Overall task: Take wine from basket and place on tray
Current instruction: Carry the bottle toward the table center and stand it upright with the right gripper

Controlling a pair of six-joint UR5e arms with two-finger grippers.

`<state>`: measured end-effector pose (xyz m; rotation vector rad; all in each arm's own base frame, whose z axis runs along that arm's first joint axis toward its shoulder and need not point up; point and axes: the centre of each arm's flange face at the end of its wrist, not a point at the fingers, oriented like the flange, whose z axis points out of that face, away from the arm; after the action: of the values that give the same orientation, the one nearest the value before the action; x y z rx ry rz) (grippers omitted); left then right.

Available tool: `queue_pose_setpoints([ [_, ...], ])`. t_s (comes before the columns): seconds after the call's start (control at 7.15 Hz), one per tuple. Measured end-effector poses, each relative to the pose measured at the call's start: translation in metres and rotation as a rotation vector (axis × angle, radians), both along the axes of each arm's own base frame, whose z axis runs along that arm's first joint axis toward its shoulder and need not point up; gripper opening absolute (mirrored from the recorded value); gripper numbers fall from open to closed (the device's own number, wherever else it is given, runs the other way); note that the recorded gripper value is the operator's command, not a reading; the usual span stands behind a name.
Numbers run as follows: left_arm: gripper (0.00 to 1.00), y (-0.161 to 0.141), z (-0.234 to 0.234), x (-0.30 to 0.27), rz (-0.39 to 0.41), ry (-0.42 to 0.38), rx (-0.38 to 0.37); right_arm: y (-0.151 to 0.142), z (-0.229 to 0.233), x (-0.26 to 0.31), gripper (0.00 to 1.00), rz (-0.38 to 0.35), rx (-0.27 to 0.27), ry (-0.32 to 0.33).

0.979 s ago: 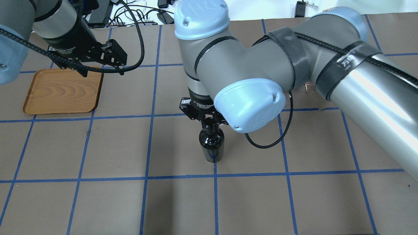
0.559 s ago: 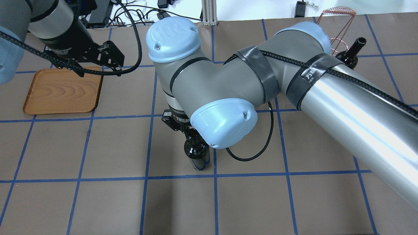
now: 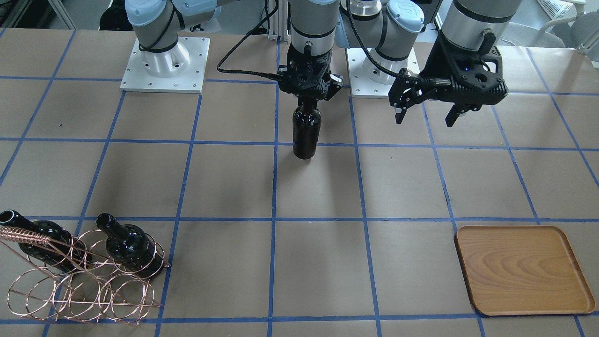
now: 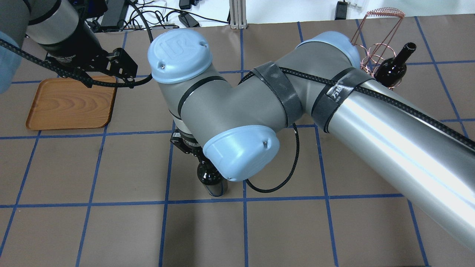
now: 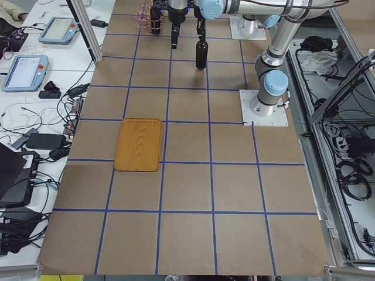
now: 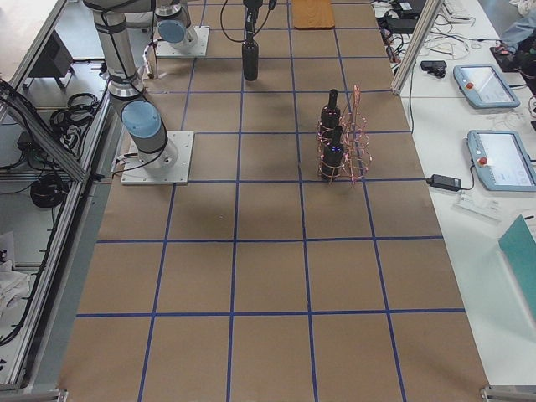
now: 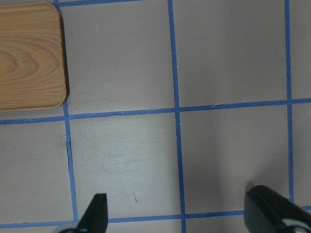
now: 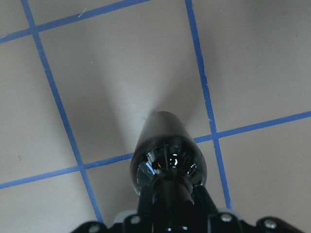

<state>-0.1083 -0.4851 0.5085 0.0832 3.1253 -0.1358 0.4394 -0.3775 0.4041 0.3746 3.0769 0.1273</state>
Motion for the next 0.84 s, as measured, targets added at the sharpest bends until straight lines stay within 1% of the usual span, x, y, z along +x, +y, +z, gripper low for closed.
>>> queue_pose_setpoints([
  [0.42,1.00,0.001,0.000,0.003,0.005,0.000,0.005,0.002,-0.005,0.007,0.04,-0.008,0.009,-0.006],
  [0.84,1.00,0.000,0.001,0.010,-0.026,-0.004,0.004,-0.001,-0.015,0.019,0.04,-0.022,-0.008,-0.016],
])
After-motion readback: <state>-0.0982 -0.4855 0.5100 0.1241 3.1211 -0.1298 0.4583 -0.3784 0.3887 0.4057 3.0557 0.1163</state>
